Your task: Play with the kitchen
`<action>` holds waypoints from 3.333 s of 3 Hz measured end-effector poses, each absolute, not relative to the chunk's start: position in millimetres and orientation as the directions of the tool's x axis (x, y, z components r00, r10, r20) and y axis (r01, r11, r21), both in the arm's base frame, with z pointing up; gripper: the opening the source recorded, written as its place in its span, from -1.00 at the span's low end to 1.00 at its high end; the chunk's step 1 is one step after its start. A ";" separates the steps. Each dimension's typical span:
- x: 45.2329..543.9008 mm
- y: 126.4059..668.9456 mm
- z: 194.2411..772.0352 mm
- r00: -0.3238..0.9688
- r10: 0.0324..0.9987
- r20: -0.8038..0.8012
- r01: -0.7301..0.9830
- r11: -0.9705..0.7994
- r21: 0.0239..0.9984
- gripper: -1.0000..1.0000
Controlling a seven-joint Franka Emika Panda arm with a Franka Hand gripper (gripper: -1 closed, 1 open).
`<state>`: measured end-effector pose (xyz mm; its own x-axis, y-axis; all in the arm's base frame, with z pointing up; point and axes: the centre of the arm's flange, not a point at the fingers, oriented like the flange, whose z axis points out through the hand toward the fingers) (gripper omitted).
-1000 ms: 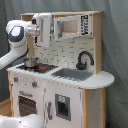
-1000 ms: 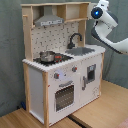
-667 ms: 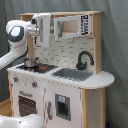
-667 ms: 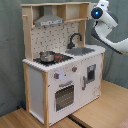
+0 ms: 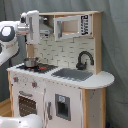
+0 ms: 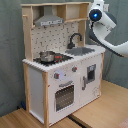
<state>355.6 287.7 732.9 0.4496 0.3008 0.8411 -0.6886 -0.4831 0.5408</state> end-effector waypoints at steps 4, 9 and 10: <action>304.5 424.1 716.2 0.390 0.725 0.568 -0.532 -0.326 0.781 1.00; 279.8 510.2 618.9 0.329 0.943 0.054 -0.274 0.040 0.961 1.00; 265.2 504.7 602.1 0.322 0.947 -0.015 -0.247 0.099 0.964 1.00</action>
